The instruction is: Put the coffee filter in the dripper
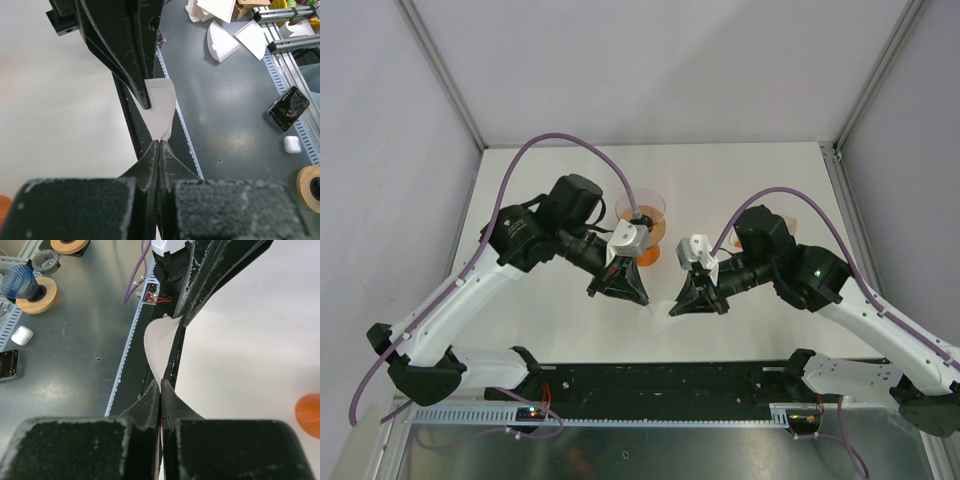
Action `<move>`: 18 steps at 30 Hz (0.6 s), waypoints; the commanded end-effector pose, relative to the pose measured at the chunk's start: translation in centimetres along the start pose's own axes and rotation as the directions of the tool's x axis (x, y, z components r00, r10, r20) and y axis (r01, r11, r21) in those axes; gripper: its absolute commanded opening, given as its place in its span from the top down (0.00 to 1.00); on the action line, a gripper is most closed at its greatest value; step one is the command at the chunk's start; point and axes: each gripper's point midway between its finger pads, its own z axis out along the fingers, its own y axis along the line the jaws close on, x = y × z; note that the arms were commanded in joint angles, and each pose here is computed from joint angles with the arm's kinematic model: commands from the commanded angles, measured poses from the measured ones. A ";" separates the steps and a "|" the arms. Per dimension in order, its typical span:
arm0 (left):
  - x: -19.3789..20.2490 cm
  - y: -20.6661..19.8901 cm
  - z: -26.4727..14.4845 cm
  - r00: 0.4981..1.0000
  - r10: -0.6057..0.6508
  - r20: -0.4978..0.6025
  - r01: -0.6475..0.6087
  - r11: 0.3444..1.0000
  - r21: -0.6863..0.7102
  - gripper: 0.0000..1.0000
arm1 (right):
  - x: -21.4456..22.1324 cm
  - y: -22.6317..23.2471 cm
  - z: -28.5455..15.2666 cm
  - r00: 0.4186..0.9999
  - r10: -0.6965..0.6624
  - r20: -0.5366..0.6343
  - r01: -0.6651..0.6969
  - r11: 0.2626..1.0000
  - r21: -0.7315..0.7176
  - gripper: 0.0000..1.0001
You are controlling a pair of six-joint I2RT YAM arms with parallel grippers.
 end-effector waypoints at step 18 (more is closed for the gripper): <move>-2.4 -1.0 0.2 0.995 0.091 0.043 -0.093 0.995 0.040 0.96 | -0.8 -0.5 0.0 1.000 -0.026 0.017 0.026 1.000 0.003 1.00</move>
